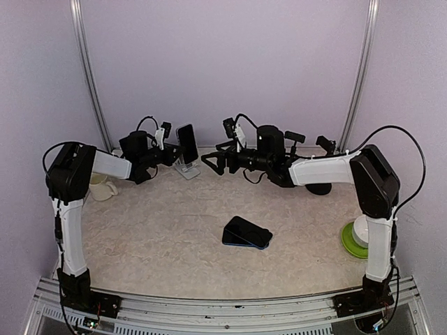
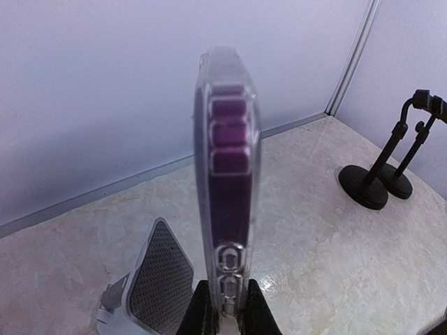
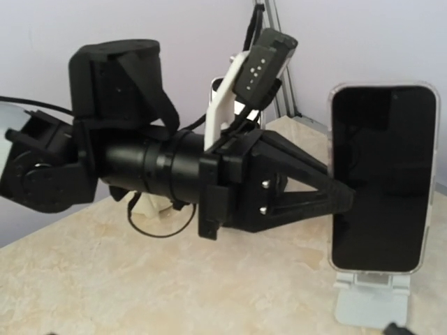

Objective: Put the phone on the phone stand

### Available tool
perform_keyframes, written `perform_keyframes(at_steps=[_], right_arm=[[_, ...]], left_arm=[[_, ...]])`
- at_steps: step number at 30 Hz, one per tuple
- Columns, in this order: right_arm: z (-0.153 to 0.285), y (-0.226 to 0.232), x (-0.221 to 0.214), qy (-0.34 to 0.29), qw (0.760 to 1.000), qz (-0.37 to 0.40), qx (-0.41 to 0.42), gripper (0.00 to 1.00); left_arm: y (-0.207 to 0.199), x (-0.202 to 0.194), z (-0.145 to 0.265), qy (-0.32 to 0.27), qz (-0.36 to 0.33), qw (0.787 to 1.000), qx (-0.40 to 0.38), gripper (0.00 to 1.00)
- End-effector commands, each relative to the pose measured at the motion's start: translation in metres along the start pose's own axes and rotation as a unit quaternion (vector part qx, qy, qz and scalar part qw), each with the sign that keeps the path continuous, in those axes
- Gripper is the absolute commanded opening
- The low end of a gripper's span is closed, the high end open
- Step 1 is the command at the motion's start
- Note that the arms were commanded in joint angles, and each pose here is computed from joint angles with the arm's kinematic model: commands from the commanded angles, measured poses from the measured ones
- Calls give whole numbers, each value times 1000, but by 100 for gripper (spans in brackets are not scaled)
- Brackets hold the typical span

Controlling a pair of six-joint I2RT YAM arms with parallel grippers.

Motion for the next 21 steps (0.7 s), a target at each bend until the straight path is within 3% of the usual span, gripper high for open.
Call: perform_keyframes(at_steps=[1,21], right_arm=[[11,10,16,-17,1000,4,7,100],[9,15,13,-13,1000,-10,17,100]], left_arm=[[-1,29,-1,-61,-37,997,-15,0],[22,0,1,-45,-45,998,9,0]])
Point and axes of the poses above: each gripper's point midway between its finger pads, its own z axis back along the fingers, its own y axis along the line the jaws close on, x = y × z, the point moved 3 cm from there along z, back along the fingers, and after that the axes turned 7 degrees about -z, right-handed, at the moved point
